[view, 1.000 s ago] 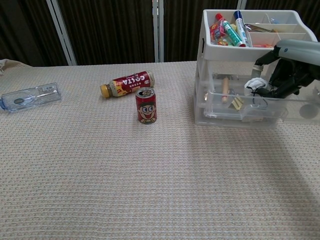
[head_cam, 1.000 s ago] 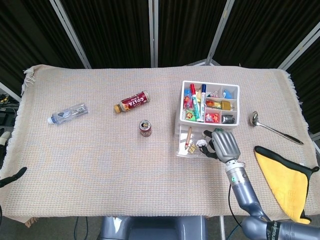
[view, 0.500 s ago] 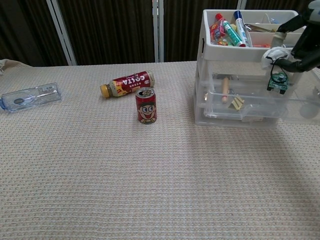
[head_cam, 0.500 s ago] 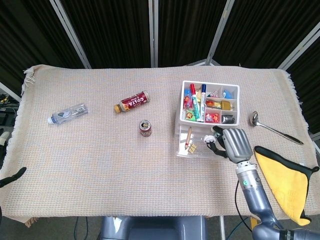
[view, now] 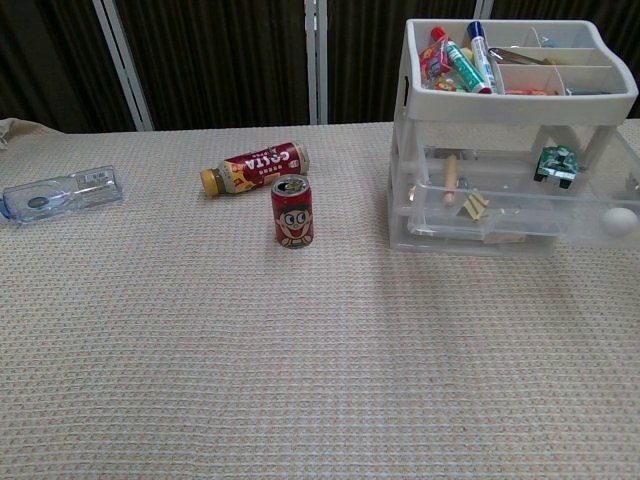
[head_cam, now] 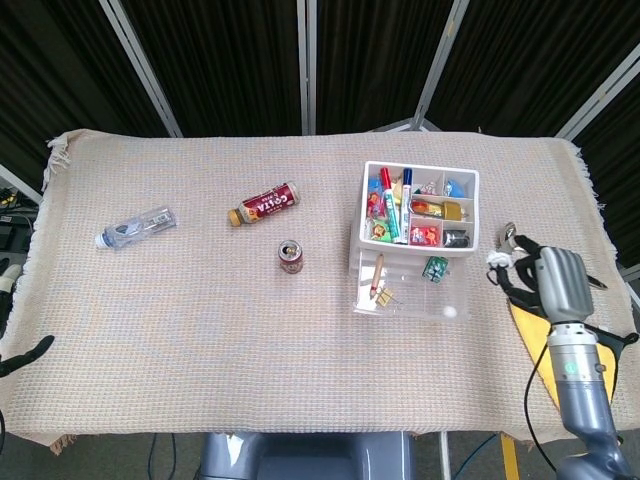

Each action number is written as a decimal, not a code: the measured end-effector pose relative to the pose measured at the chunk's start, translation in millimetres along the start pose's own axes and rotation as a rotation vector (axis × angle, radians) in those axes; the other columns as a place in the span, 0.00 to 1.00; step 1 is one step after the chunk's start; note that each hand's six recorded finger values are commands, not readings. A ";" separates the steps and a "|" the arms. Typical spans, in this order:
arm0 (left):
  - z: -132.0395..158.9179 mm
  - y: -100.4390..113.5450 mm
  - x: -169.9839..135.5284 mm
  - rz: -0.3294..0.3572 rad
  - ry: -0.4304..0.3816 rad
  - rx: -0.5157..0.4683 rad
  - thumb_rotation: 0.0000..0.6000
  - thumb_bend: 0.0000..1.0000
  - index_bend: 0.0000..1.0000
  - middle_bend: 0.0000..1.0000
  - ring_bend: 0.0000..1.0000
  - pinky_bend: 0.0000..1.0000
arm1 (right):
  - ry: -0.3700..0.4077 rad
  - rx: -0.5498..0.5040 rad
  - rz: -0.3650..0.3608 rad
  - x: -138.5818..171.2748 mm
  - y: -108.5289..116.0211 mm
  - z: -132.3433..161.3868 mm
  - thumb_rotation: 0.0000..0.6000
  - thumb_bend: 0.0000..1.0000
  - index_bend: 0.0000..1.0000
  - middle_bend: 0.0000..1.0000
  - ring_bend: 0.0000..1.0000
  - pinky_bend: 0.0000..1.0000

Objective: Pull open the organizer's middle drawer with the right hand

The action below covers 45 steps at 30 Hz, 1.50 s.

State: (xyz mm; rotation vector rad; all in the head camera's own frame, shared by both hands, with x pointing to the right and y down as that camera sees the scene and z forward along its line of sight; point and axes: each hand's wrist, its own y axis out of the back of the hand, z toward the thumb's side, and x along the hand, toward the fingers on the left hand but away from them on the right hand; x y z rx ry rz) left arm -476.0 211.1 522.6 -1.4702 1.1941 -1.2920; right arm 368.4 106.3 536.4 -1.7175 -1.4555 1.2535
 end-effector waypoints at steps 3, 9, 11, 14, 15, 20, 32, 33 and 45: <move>0.9 -1.0 0.2 -0.003 -0.001 0.004 1.00 0.10 0.00 0.00 0.00 0.00 | -0.043 0.019 -0.028 1.1 9.3 -26.5 1.00 0.35 0.53 1.00 1.00 0.68; 2.4 -3.3 0.4 -0.008 -0.003 0.013 1.00 0.10 0.00 0.00 0.00 0.00 | -0.130 0.041 -0.052 9.7 15.7 -75.5 1.00 0.29 0.48 0.99 0.98 0.66; 2.5 -4.2 0.5 -0.010 -0.002 0.016 1.00 0.10 0.00 0.00 0.00 0.00 | -0.150 0.033 -0.042 13.6 12.4 -86.7 1.00 0.26 0.46 0.97 0.96 0.65; 2.8 -5.2 0.9 -0.011 -0.002 0.019 1.00 0.10 0.00 0.00 0.00 0.00 | -0.167 0.021 -0.022 19.5 6.3 -98.2 1.00 0.21 0.42 0.92 0.92 0.61; 2.7 -5.4 1.0 -0.012 -0.002 0.020 1.00 0.10 0.00 0.00 0.00 0.00 | -0.166 0.022 -0.018 21.3 4.7 -99.6 1.00 0.19 0.39 0.89 0.89 0.59; 3.0 -6.5 1.7 -0.010 -0.002 0.021 1.00 0.10 0.00 0.00 0.00 0.00 | -0.148 0.026 -0.017 27.3 3.5 -99.4 1.00 0.16 0.25 0.66 0.71 0.39; 4.2 -17.0 7.9 -0.014 -0.011 0.025 1.00 0.10 0.00 0.00 0.00 0.00 | -0.017 0.089 0.003 53.0 11.4 -84.5 1.00 0.02 0.01 0.00 0.00 0.00; 3.8 -18.3 8.4 -0.016 -0.009 0.031 1.00 0.09 0.00 0.00 0.00 0.00 | 0.005 0.116 0.005 56.8 12.6 -82.6 1.00 0.01 0.00 0.00 0.00 0.00; 4.4 -28.4 10.3 -0.040 -0.005 0.068 1.00 0.09 0.00 0.00 0.00 0.00 | 0.014 0.310 -0.003 68.1 15.0 -83.5 1.00 0.00 0.00 0.00 0.00 0.00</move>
